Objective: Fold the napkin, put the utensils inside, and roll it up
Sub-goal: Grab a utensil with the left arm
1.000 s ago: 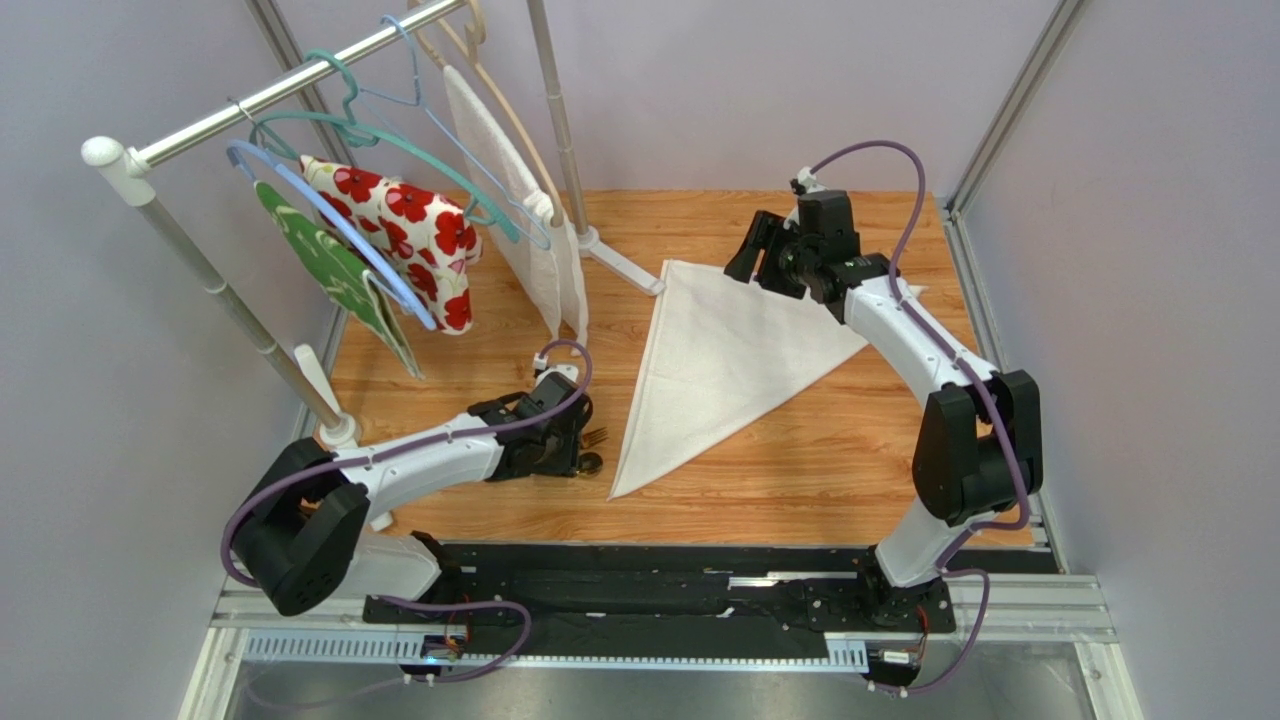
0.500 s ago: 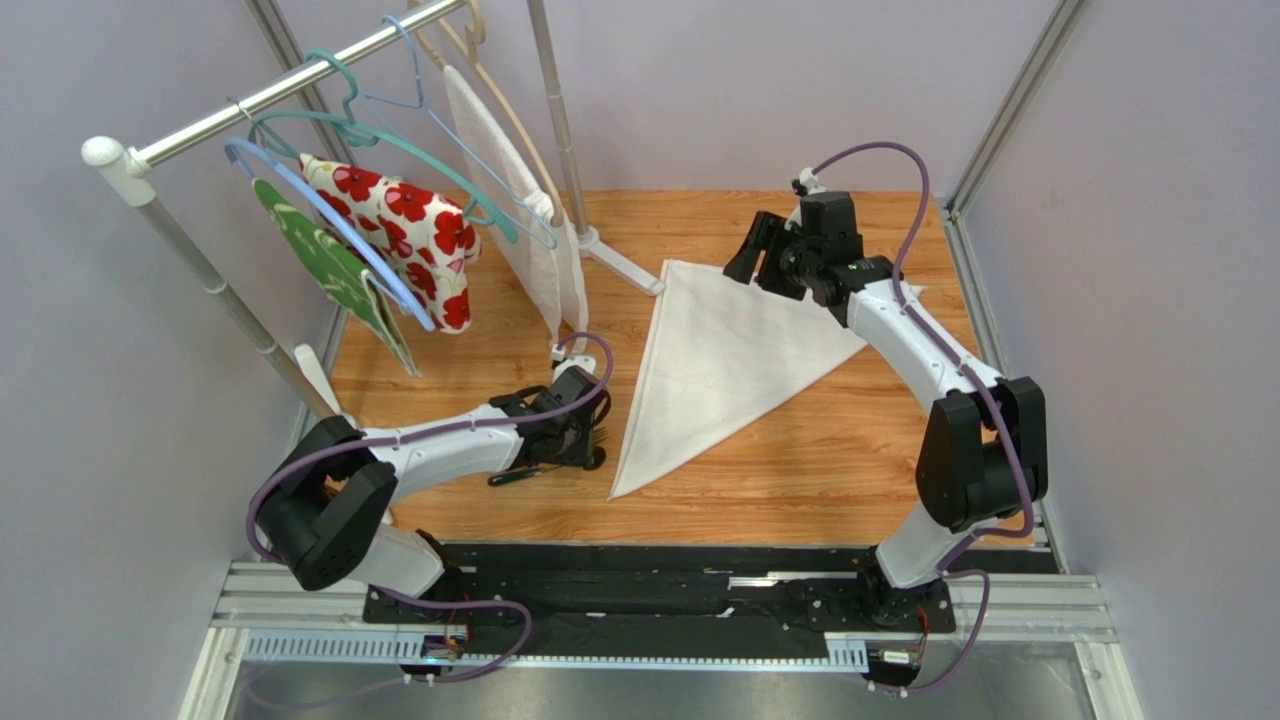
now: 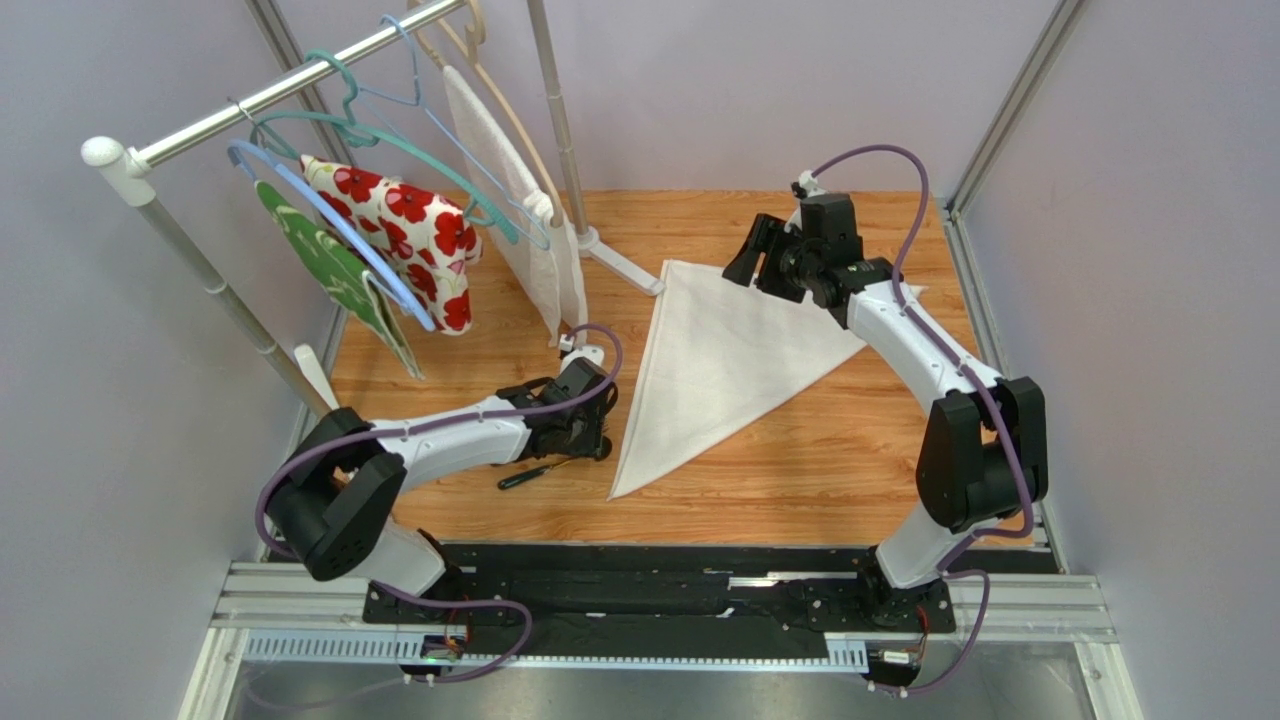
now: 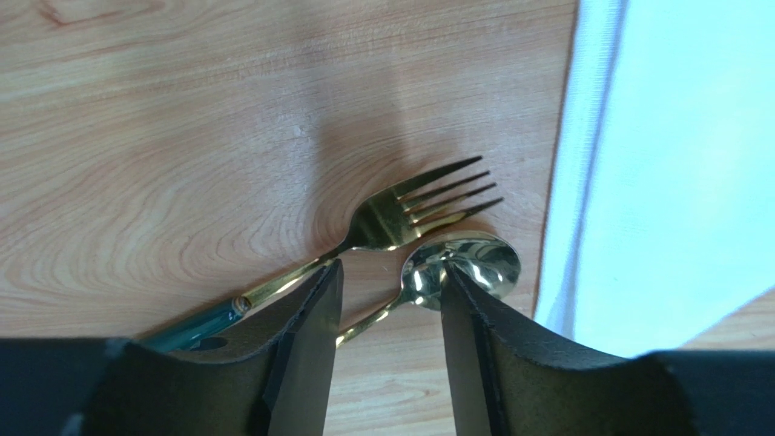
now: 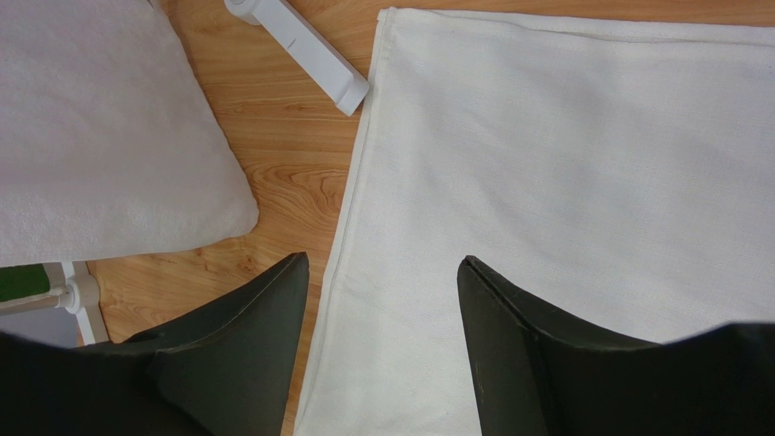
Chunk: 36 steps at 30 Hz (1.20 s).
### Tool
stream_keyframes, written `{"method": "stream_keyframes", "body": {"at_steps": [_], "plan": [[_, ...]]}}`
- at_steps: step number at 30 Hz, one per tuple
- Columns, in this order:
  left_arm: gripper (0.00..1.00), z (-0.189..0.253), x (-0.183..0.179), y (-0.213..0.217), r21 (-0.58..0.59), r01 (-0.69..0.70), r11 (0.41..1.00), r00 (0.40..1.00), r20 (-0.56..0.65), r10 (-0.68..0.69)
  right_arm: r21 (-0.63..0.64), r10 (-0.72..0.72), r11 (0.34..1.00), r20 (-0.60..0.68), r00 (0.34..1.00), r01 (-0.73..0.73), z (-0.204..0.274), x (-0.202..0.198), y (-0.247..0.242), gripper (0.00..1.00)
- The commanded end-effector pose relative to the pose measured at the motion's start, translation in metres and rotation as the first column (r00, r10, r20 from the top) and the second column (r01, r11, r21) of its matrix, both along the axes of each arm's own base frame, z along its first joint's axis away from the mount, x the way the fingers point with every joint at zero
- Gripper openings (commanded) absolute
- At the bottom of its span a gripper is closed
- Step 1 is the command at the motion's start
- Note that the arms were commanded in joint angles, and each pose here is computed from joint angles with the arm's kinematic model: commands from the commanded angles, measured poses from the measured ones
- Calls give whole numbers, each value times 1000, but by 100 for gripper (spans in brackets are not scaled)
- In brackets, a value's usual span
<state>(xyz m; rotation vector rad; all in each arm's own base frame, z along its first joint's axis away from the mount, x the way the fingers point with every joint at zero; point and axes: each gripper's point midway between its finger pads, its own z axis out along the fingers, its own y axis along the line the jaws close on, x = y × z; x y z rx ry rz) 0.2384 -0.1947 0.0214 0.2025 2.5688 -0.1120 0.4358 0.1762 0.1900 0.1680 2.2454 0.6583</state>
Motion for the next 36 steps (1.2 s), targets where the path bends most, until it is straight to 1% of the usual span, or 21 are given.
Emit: {"method": "stream_keyframes", "body": {"at_steps": [1, 2, 3, 6, 8, 10, 12, 17, 24, 25, 26, 29, 34, 36], "plan": [[59, 31, 7, -2, -30, 77, 997, 991, 110, -74, 42, 3, 999, 69, 998, -6, 26, 0, 1, 65], [63, 37, 8, 0, -33, 83, 996, 989, 124, -79, 44, 3, 999, 69, 998, -7, 27, 0, 1, 65], [66, 36, 6, 8, -14, 79, 997, 991, 109, -77, 46, 5, 999, 72, 997, -8, 28, -1, 1, 65], [68, 35, 5, 23, 32, 64, 997, 992, 104, -67, 45, 4, 999, 76, 997, -7, 29, -1, 0, 65], [67, 31, 5, 29, 49, 60, 997, 994, 92, -64, 49, 7, 999, 74, 997, -11, 29, -2, 1, 65], [63, 27, 5, 33, 59, 54, 997, 996, 72, -58, 48, 6, 999, 75, 997, -10, 29, -3, -1, 65], [61, 21, 4, 38, 96, 45, 994, 998, 42, -49, 52, 4, 999, 82, 997, -8, 33, -4, -3, 65], [59, 11, 4, 44, 160, 26, 987, 1000, -5, -25, 60, -7, 998, 93, 996, 2, 38, -7, -11, 65], [57, 5, 7, 38, 173, 52, 984, 998, -41, -46, 75, -27, 997, 98, 995, 20, 41, -8, -24, 65], [56, 3, 6, 37, 177, 57, 983, 998, -51, -49, 84, -25, 996, 99, 995, 17, 42, -9, -24, 65], [51, 2, 6, 36, 176, 61, 982, 997, -56, -52, 88, -28, 996, 95, 995, 19, 41, -9, -25, 65], [45, -1, 5, 32, 169, 85, 982, 994, -80, -72, 96, -28, 995, 96, 995, 19, 41, -8, -26, 65], [37, -9, 4, 33, 200, 90, 976, 991, -120, -67, 110, -31, 994, 89, 996, 21, 39, -8, -28, 65], [24, -10, 7, 33, 205, 82, 975, 991, -122, -58, 109, -33, 994, 89, 995, 23, 39, -9, -30, 65]]}}
